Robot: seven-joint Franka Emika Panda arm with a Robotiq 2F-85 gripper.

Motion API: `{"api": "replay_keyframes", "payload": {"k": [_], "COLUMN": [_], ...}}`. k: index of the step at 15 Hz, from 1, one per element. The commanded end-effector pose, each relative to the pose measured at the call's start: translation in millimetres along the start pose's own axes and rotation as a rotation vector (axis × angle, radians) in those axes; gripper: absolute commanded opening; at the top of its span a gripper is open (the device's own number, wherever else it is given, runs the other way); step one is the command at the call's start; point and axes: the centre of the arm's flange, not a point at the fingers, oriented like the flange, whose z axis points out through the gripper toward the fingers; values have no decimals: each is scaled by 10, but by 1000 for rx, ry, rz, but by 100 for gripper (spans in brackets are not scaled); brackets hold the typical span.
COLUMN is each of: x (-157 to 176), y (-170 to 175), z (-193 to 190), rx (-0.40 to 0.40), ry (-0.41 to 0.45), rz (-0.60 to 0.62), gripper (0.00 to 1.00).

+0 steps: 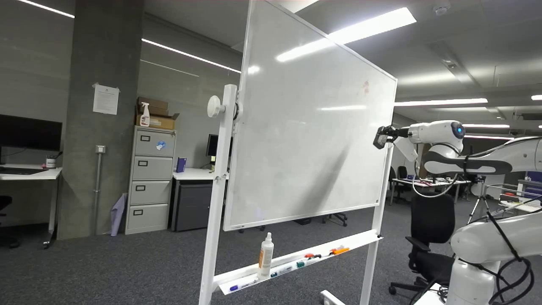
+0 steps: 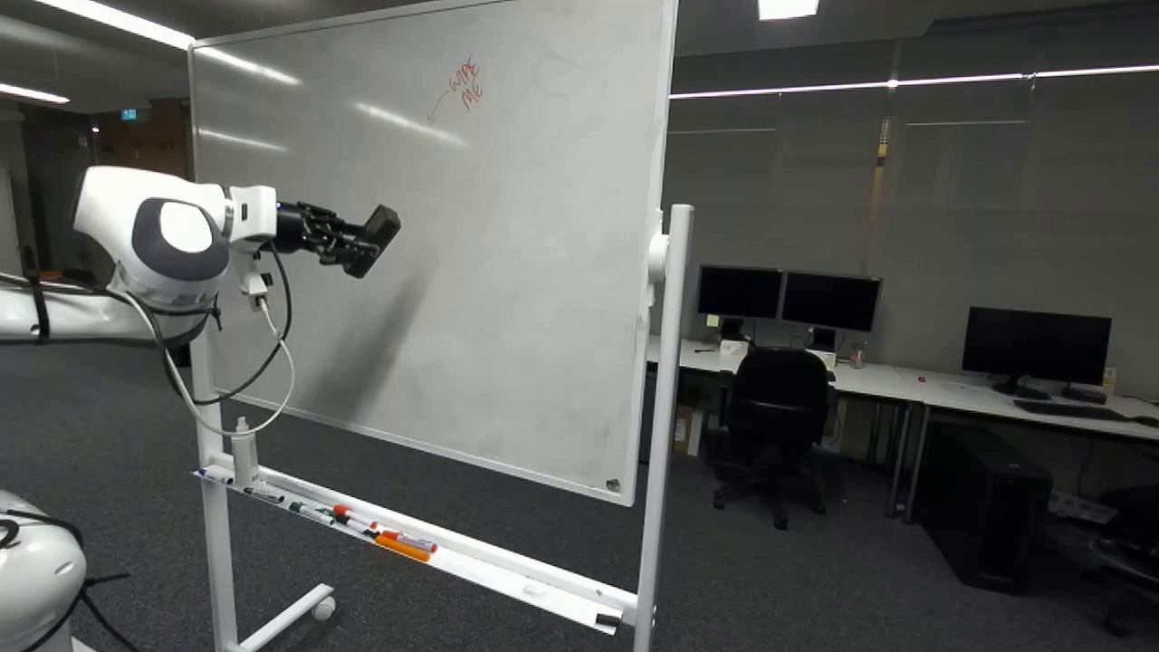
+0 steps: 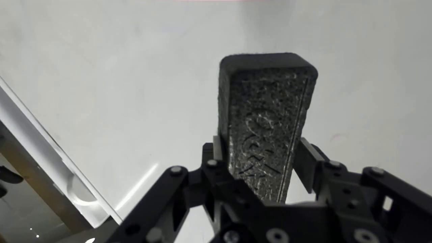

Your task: Use the black eraser to wipe the white board.

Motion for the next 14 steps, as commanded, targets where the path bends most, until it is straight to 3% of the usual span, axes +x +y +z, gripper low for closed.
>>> {"api": "replay_keyframes", "payload": {"k": [1, 5, 8, 9, 10, 14], "x": [733, 1400, 1725, 1752, 1512, 1592], "y": [-298, -592, -788, -821, -708, -792], "z": [190, 121, 42, 11, -78, -40], "rx": [83, 154, 203, 233, 180, 203], "ry": [100, 229, 312, 319, 280, 294], "rz": [-37, -135, -233, -250, -190, -218], "gripper": [30, 30, 30, 30, 55, 55]}}
